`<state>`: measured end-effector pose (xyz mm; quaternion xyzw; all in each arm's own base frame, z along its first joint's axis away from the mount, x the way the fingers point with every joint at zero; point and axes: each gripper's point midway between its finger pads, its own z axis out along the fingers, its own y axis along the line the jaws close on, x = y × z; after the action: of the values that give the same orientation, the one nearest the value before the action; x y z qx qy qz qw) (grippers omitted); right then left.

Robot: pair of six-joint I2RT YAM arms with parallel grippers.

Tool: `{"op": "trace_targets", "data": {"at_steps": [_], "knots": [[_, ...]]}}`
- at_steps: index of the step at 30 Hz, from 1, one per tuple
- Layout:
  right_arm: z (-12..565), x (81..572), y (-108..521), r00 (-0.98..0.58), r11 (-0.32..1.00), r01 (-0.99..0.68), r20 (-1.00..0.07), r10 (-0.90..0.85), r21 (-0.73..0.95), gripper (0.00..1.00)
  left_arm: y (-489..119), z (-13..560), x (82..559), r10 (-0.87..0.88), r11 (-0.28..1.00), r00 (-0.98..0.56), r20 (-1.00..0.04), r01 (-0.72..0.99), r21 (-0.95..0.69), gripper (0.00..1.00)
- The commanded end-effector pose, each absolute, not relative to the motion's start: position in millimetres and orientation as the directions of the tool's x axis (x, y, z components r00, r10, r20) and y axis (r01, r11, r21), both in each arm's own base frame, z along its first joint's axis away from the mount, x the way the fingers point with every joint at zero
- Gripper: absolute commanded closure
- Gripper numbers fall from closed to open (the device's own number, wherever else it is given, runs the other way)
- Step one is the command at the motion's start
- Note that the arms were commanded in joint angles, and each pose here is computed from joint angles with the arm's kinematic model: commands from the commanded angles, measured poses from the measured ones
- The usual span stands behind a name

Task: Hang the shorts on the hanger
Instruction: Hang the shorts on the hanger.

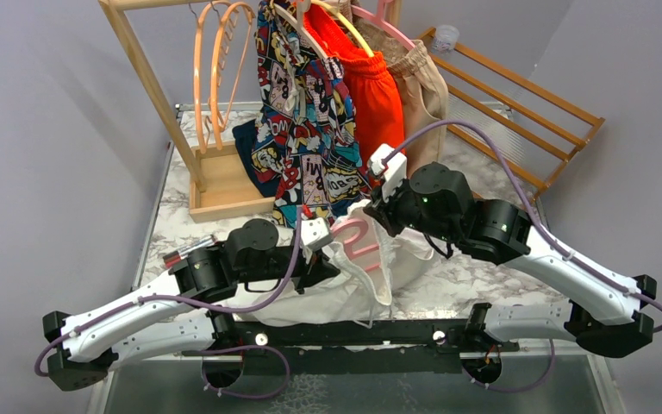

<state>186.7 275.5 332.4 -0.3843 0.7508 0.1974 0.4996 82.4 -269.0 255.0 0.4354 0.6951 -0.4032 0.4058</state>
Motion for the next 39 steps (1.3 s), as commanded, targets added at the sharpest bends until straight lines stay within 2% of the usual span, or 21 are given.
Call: {"op": "trace_targets", "data": {"at_steps": [1, 8, 9, 12, 14, 17, 20, 26, 32, 39], "knots": [[329, 171, 298, -0.248, 0.566, -0.824, -0.915, -0.318, 0.026, 0.99, -279, 293, 81, 0.150, 0.226, -0.198, -0.969, 0.961, -0.161, 1.00], [322, 154, 307, -0.317, 0.519, -0.844, -0.908, -0.274, 0.138, 0.99, -277, 300, 88, 0.040, 0.257, -0.174, -0.984, 0.953, -0.158, 1.00], [325, 153, 307, -0.317, 0.513, -0.846, -0.910, -0.266, 0.145, 0.96, -277, 301, 88, 0.022, 0.259, -0.173, -0.985, 0.952, -0.161, 1.00], [338, 148, 302, -0.305, 0.502, -0.851, -0.923, -0.235, 0.153, 0.69, -274, 303, 89, -0.019, 0.270, -0.173, -0.985, 0.947, -0.172, 1.00], [348, 146, 299, -0.294, 0.496, -0.854, -0.932, -0.213, 0.156, 0.54, -272, 303, 89, -0.035, 0.272, -0.174, -0.984, 0.946, -0.177, 1.00], [356, 143, 292, -0.279, 0.491, -0.858, -0.938, -0.206, 0.147, 0.44, -270, 304, 87, -0.053, 0.266, -0.174, -0.983, 0.947, -0.182, 1.00], [358, 142, 284, -0.266, 0.498, -0.858, -0.939, -0.219, 0.126, 0.38, -268, 307, 84, -0.067, 0.252, -0.170, -0.983, 0.950, -0.182, 1.00], [380, 128, 266, -0.178, 0.444, -0.894, -0.959, -0.219, 0.065, 0.32, -264, 312, 73, -0.080, 0.204, -0.168, -0.982, 0.962, -0.182, 1.00], [413, 96, 269, -0.020, 0.232, -0.972, -0.985, -0.169, -0.020, 0.31, -266, 313, 61, -0.045, 0.137, -0.172, -0.984, 0.975, -0.177, 1.00], [413, 67, 289, 0.018, 0.007, -1.000, -0.981, -0.191, -0.019, 0.31, -274, 311, 42, 0.023, 0.018, -0.189, -0.982, 0.982, -0.189, 1.00]]}}
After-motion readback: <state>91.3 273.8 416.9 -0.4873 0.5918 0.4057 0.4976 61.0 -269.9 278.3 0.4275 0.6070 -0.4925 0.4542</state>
